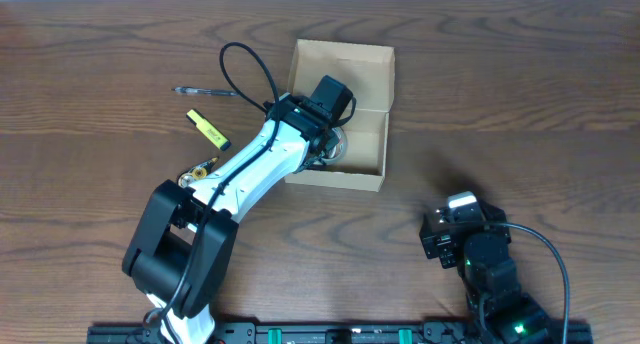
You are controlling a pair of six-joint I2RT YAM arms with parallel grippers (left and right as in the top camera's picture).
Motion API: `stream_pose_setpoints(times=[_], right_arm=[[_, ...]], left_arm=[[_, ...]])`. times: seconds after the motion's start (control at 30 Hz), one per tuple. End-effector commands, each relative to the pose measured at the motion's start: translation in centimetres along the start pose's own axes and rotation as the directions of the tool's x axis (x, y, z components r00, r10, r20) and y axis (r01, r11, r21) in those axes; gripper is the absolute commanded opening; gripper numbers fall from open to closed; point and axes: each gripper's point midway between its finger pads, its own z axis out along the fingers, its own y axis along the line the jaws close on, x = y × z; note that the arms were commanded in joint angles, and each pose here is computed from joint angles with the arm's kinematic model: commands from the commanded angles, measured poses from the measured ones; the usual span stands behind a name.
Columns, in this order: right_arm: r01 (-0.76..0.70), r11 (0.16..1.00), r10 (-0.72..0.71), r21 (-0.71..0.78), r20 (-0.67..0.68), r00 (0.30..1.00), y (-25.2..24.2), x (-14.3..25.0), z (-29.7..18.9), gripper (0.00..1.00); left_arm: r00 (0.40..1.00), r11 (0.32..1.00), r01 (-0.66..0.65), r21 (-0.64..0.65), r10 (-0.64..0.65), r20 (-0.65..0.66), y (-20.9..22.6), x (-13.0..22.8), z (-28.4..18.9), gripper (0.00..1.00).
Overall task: Pack container
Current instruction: 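Carry the second tape roll into the box and release it, then move the left gripper over the correction tape dispenser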
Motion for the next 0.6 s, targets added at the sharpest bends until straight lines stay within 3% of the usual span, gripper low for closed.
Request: stream_pose_setpoints(times=[0.0,0.17,0.4,0.57], right_arm=[[-0.005,1.0,0.005,0.012,0.001,1.0,-0.3,0.1,0.0,0.99],[-0.005,1.0,0.005,0.012,0.001,1.0,-0.3,0.1,0.0,0.99],[-0.005,1.0,0.005,0.012,0.001,1.0,-0.3,0.1,0.0,0.99],[-0.005,1.0,0.005,0.012,0.001,1.0,-0.2,0.1,0.0,0.99]], left_arm=[[1.0,1.0,0.004,0.018,-0.004,0.029,-0.9,-0.7,0.0,0.4],[0.998,0.997,0.011,0.075,-0.016,0.061,-2.9,-1.9,-1.6,0.39],[0.987,0.975,0.016,0.224,-0.051,0.154,-6.9,-5.1,-7.5,0.4],[0.939,0.972,0.048,0.231,-0.123,0.322,-5.1,-8.7,-12.7,0.55]])
